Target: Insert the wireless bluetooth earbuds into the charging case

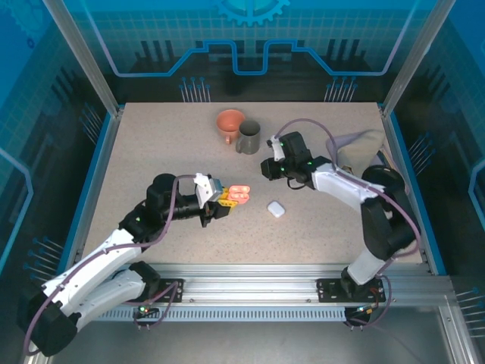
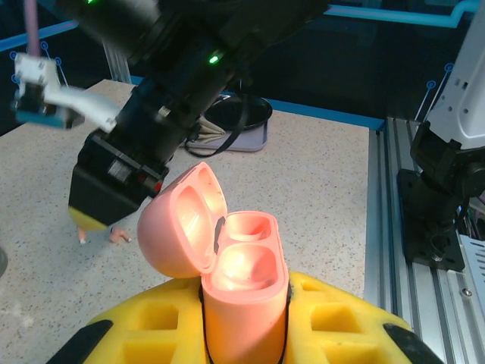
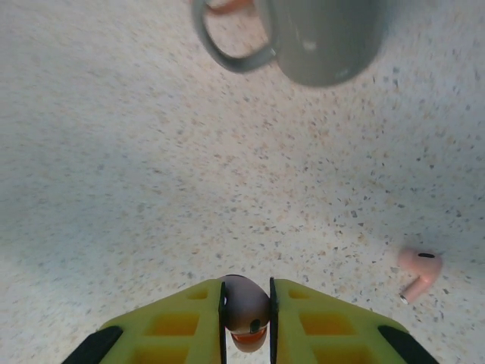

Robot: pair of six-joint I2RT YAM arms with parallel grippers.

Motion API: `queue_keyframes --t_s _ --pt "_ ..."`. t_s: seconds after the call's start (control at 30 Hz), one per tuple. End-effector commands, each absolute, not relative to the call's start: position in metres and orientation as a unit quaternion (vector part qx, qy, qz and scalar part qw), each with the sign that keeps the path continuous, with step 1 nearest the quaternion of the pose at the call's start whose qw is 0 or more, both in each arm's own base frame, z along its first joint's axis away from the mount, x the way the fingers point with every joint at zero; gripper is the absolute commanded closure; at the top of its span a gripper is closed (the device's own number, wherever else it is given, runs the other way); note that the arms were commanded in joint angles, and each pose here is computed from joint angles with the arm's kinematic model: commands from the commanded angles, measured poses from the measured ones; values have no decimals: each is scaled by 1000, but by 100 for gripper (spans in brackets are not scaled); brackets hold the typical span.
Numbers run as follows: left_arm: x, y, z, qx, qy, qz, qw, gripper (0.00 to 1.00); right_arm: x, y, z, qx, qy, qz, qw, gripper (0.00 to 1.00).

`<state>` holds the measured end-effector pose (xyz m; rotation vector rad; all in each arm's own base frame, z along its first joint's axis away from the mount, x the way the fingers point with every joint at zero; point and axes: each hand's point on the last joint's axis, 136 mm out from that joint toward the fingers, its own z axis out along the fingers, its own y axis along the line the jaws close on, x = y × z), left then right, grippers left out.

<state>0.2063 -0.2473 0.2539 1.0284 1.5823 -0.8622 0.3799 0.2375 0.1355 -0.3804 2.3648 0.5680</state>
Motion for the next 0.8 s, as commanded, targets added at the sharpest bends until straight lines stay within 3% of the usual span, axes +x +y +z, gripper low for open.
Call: queue_keyframes --t_s 0.0,0.47,0.77 --pt "205 -253 257 419 653 -381 503 100 374 231 180 -180 866 218 412 79" --pt "221 -265 260 405 663 -391 493 100 293 240 295 -280 744 255 551 79" --pt "229 -271 263 398 663 -396 495 100 254 264 311 -330 711 242 572 79"
